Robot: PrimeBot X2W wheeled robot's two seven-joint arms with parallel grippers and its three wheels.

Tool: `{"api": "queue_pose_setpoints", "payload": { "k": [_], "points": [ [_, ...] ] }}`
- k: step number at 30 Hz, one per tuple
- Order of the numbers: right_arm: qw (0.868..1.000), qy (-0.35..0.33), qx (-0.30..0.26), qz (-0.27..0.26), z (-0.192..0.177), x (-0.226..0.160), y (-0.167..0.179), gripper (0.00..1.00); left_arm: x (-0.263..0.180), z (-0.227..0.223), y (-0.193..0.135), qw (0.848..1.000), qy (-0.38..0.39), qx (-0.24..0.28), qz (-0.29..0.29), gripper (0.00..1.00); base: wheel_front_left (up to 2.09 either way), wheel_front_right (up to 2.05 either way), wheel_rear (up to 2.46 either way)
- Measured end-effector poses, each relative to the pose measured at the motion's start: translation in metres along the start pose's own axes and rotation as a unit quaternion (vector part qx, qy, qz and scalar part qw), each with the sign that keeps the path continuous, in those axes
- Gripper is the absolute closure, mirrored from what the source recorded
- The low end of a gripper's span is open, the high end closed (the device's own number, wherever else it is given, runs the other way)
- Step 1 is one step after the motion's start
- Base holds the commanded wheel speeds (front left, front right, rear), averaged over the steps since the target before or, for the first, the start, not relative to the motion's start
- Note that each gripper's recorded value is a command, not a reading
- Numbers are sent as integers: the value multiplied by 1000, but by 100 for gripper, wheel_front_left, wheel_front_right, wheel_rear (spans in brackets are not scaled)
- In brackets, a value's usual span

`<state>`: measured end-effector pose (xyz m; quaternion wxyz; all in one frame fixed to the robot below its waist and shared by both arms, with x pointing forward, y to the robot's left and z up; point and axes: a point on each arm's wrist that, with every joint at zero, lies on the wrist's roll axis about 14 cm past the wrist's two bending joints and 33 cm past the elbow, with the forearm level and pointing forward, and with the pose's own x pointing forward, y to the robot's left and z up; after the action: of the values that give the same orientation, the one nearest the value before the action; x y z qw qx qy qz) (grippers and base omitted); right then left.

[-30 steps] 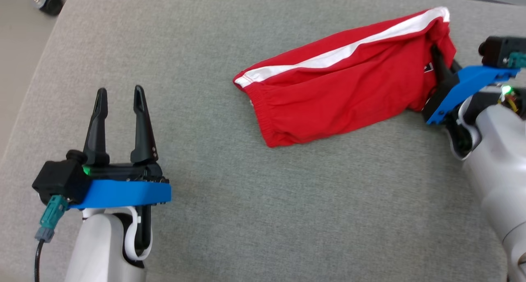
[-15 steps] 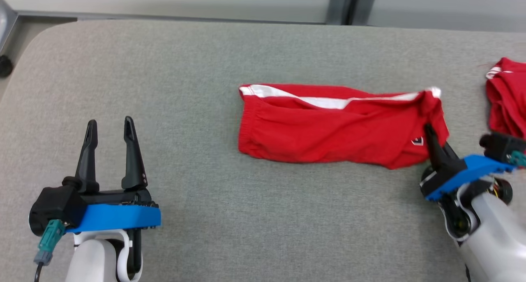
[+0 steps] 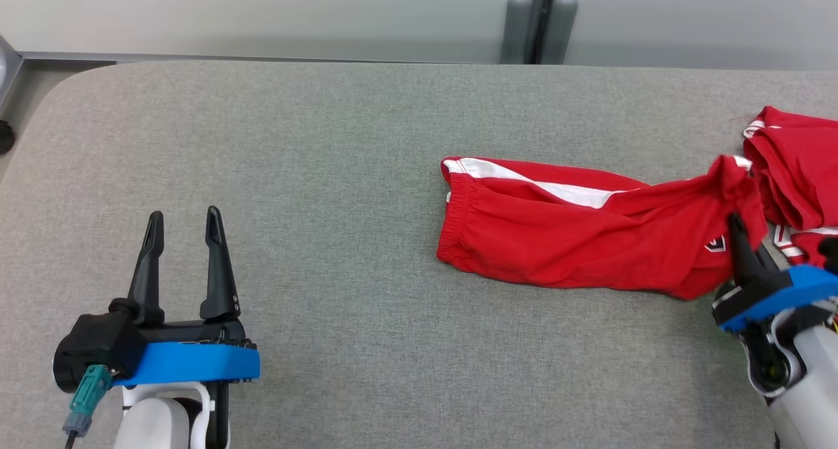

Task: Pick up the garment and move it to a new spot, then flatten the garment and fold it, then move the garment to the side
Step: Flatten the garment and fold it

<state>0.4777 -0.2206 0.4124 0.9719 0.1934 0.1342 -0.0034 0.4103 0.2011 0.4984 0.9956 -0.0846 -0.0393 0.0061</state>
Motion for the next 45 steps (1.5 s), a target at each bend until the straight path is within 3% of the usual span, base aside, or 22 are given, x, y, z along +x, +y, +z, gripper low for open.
{"api": "queue_pose_setpoints", "payload": {
  "k": [6, 13, 23, 36, 37, 38, 45],
  "points": [
    [997, -44, -5, 70, 34, 22, 60, 100, -7, 2, 2, 1000, -1, 1, 3, 0, 0, 0, 0],
    [986, -46, -23, 157, 42, 33, 136, 100, -14, 3, 7, 1000, 1, -1, 11, 0, 0, 0, 0],
    [971, 15, -43, 234, -8, 26, 208, 100, -23, 5, 18, 1000, 2, 0, 29, 0, 0, 0, 0],
    [955, 102, -65, 271, -85, 3, 233, 100, -23, 0, 24, 999, 10, 1, 38, 0, 0, 0, 0],
    [954, 99, -65, 274, -86, 2, 234, 70, -23, 0, 24, 999, 10, 1, 38, 0, 0, 0, 0],
    [953, 97, -67, 278, -87, 1, 236, 0, -22, -1, 23, 999, 11, 0, 37, 0, 0, 0, 0],
    [948, 38, -85, 305, -61, -2, 243, 0, -18, 0, 19, 1000, 9, -1, 30, 0, 0, 0, 0]
  ]
}}
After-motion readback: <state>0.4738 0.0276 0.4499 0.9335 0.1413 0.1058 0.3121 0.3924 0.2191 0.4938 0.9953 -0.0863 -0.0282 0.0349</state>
